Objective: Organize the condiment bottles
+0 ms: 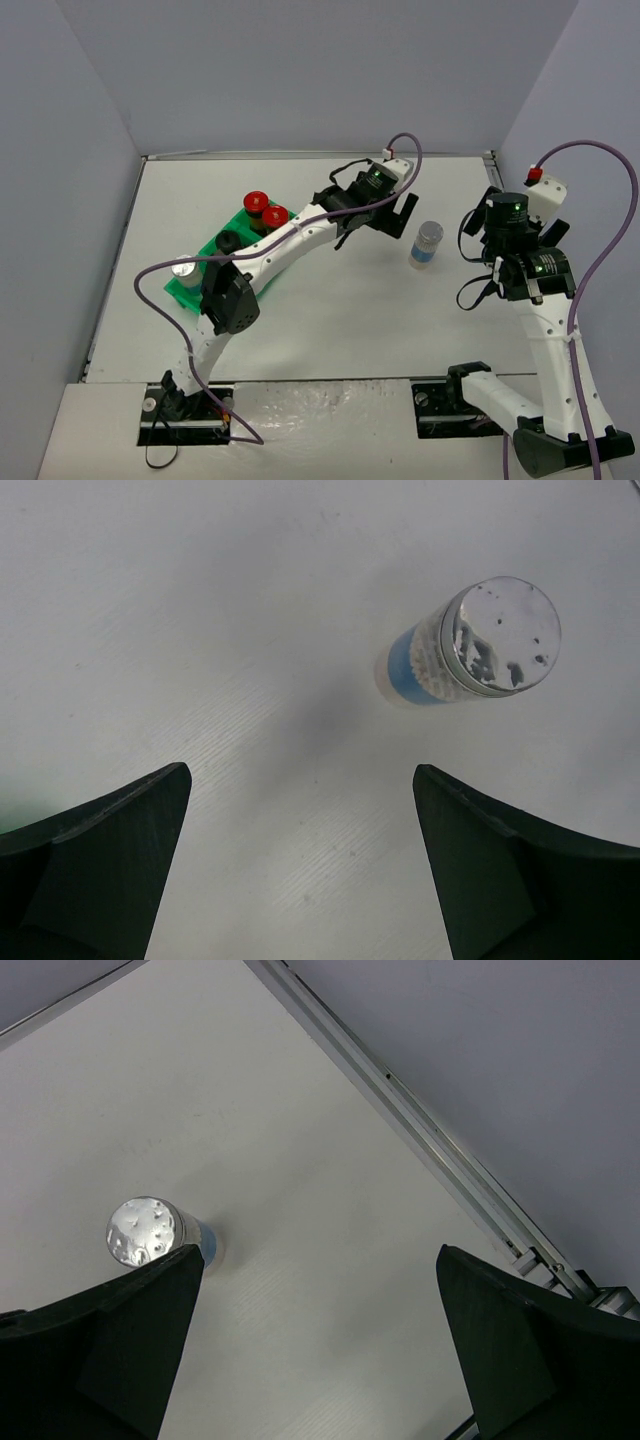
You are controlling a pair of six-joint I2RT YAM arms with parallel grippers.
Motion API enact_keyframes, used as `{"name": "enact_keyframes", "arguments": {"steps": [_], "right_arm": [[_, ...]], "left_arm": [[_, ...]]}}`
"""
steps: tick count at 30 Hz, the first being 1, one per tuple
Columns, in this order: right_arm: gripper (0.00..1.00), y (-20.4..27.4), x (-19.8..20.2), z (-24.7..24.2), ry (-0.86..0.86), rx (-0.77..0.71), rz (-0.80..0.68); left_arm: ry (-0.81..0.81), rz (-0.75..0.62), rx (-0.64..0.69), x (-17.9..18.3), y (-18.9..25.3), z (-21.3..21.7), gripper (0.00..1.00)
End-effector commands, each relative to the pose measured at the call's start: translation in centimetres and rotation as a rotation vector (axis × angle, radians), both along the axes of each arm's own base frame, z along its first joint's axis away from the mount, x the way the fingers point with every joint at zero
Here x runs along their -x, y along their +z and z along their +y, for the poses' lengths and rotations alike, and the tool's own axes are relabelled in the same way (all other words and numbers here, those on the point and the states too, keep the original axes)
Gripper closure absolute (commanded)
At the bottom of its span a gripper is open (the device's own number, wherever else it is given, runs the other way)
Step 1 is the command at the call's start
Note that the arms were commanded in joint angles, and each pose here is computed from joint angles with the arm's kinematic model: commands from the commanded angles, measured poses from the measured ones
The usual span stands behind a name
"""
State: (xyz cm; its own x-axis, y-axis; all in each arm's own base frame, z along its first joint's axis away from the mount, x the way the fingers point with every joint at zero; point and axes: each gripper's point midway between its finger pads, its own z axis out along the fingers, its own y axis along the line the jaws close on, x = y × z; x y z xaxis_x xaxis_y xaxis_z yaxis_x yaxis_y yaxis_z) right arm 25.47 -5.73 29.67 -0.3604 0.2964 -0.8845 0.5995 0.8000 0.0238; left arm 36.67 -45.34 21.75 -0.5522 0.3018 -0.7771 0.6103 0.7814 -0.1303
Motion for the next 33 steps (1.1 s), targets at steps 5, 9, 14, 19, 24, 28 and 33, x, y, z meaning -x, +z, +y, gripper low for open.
{"name": "enact_keyframes", "arguments": {"steps": [5,9,14,19,24,28,33], "right_arm": [[0.0,2.0,0.6,-0.3,-0.022,-0.021,-0.073],[0.0,2.2,1.0,-0.5,-0.027,-0.009,-0.07],[0.0,2.3,1.1,-0.5,-0.026,-0.007,-0.069],[0.0,2.2,1.3,-0.5,-0.023,-0.004,-0.063],[0.0,1.8,1.6,-0.6,-0.026,-0.002,-0.055],[0.0,1.6,1.8,-0.7,-0.027,0.003,-0.049],[0.0,1.8,2.0,-0.8,-0.026,0.007,-0.05]], "left_arm": [[-0.228,-0.146,0.305,1.2,6.1,-7.4,0.08],[-0.276,-0.165,0.36,1.3,6.7,-9.3,0.06],[-0.314,-0.163,0.392,1.4,6.2,-10.7,0.04],[-0.347,-0.169,0.397,1.6,5.2,-11.7,0.04],[-0.354,-0.19,0.379,1.1,4.4,-12.1,0.03],[-0.366,-0.202,0.373,1.0,4.0,-12.4,0.03],[-0.378,-0.195,0.386,0.8,3.8,-13.1,0.03]]}}
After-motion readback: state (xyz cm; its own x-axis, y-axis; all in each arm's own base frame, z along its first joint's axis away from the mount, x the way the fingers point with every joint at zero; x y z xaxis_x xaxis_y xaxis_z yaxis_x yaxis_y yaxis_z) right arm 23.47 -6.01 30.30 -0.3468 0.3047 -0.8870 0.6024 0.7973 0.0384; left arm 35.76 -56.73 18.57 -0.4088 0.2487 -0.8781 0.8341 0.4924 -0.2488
